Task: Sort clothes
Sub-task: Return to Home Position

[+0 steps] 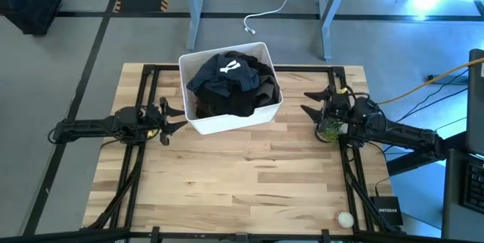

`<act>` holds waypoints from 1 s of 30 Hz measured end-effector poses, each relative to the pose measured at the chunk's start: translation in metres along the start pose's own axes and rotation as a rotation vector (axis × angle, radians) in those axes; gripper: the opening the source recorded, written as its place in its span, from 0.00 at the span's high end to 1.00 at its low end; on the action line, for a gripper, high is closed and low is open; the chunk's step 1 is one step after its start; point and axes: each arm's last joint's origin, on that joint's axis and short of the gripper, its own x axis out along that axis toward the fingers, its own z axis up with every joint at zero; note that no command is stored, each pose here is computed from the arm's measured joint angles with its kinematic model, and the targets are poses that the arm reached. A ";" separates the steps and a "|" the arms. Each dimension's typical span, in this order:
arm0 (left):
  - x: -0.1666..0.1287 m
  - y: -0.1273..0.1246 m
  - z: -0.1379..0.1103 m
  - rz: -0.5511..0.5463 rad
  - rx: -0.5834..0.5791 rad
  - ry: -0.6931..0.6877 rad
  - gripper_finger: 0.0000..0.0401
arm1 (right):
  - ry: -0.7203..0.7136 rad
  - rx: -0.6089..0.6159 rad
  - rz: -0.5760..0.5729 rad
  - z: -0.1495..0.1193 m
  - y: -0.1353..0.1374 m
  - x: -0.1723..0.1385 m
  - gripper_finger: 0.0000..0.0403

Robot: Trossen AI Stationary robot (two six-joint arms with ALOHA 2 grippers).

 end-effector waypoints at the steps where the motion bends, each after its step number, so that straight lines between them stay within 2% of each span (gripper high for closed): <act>1: 0.000 0.000 0.000 0.000 0.000 0.000 0.54 | 0.000 -0.005 0.000 0.000 0.000 0.000 0.33; 7: 0.000 0.000 0.000 0.000 0.000 0.000 0.54 | -0.007 -0.019 0.001 -0.001 0.000 0.000 0.47; 16: 0.000 0.000 0.000 0.000 0.000 0.000 0.54 | -0.034 -0.019 0.003 -0.039 -0.002 0.001 0.68; 21: 0.000 0.000 0.000 0.000 0.000 0.000 0.54 | -0.032 -0.032 0.007 -0.040 -0.002 0.001 0.76; 30: 0.000 0.000 0.000 0.000 0.000 0.000 0.54 | -0.065 -0.068 0.141 -0.037 0.002 0.001 0.98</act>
